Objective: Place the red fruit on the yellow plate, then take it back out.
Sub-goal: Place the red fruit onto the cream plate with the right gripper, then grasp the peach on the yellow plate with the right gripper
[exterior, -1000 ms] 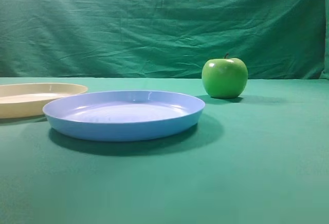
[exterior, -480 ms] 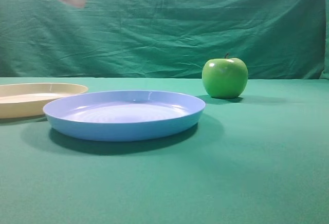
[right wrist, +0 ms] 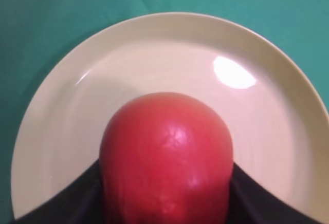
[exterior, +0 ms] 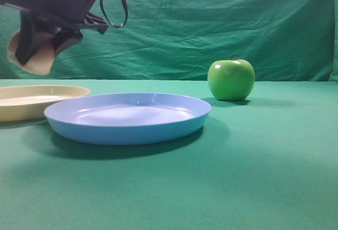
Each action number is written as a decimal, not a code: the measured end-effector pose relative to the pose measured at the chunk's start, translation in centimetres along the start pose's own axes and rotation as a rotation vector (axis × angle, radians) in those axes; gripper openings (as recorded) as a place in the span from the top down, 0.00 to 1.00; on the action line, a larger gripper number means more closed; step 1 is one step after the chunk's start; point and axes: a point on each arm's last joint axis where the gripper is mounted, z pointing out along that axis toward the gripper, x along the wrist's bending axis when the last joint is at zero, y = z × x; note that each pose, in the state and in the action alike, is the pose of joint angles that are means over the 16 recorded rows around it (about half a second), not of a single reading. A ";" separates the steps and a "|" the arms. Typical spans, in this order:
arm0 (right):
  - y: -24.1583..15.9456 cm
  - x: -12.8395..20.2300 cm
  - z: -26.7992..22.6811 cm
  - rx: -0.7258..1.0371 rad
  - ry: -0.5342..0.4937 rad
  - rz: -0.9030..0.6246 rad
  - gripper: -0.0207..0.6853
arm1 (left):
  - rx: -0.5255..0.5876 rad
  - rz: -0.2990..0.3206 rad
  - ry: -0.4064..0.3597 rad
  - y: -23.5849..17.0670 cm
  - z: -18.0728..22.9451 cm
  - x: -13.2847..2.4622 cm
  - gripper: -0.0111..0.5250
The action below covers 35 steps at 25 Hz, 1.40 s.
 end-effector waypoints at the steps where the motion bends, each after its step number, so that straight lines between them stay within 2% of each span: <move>1: -0.1 0.0 0.1 -0.001 0.000 -0.005 0.33 | 0.000 0.000 0.000 0.0 0.0 0.0 0.98; 7: 0.1 -0.4 -0.4 -0.010 -0.003 -0.020 0.12 | 0.000 0.000 0.000 0.0 0.0 0.0 0.98; 9: 0.4 -0.6 -1.1 -0.015 -0.005 -0.022 0.10 | 0.000 0.000 0.000 0.0 0.0 0.0 0.98; 11: 0.9 -0.8 -2.1 -0.021 -0.005 -0.020 0.13 | 0.000 0.000 0.000 0.0 0.0 0.0 0.98; 14: 1.7 -1.1 -4.3 -0.031 -0.006 -0.004 0.25 | 0.000 0.000 0.000 0.0 0.0 0.0 0.98; 22: 4.1 -2.1 -12.7 -0.076 -0.017 0.104 0.71 | 0.000 0.000 0.000 0.0 0.0 0.0 0.98; 26: 4.7 -2.4 -17.4 -0.094 -0.035 0.186 0.89 | 0.000 0.000 0.000 0.0 0.0 0.0 0.98; 29: 4.7 -2.5 -20.8 -0.106 -0.057 0.241 0.95 | 0.000 0.000 0.000 0.0 0.0 0.0 0.98; 35: 3.7 -1.8 -26.7 -0.113 -0.110 0.315 0.97 | 0.000 0.000 0.000 0.0 0.0 0.0 0.98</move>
